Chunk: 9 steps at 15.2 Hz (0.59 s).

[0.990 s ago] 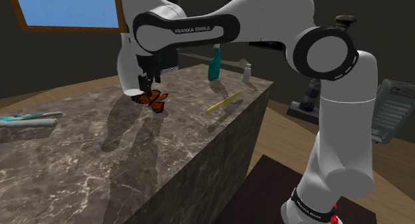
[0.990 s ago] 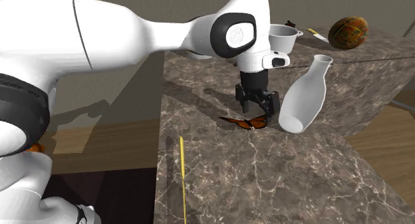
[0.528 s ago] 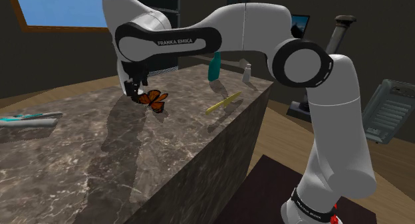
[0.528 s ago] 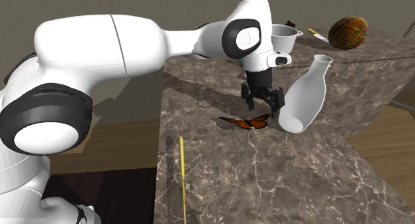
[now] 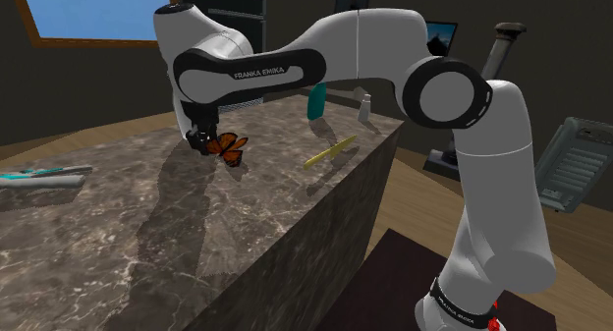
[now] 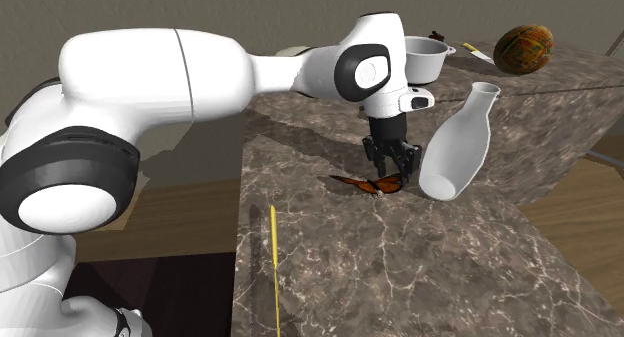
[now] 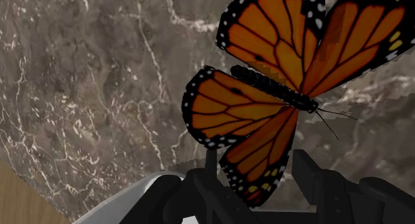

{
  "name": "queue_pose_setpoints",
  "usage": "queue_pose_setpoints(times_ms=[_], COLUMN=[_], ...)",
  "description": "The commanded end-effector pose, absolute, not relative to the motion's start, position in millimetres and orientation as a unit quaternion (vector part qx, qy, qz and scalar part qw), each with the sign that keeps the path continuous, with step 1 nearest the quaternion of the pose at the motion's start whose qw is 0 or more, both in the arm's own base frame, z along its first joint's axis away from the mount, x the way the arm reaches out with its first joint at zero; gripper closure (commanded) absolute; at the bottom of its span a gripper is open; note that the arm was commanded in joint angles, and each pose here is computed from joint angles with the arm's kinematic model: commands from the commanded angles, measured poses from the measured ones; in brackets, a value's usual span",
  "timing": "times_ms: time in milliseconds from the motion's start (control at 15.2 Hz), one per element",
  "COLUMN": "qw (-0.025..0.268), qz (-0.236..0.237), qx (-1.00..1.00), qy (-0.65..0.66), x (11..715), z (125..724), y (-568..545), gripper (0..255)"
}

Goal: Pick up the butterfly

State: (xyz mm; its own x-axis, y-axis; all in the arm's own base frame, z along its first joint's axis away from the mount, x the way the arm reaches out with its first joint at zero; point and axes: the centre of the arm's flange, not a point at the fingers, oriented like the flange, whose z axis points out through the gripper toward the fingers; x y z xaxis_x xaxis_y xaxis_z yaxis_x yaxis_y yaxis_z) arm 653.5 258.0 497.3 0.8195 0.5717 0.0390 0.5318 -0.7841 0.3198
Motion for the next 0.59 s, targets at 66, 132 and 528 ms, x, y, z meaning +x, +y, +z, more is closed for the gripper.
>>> queue_pose_setpoints(times_ms=[66, 132, 528], qw=[0.149, 0.149, 0.149], qz=[0.067, 0.067, 0.067], qx=[0.942, 0.942, 0.942], qy=[0.293, 0.293, 0.293], x=[654, 653, 653], z=[497, 497, 507], y=[258, 258, 258], gripper=[255, 255, 255])
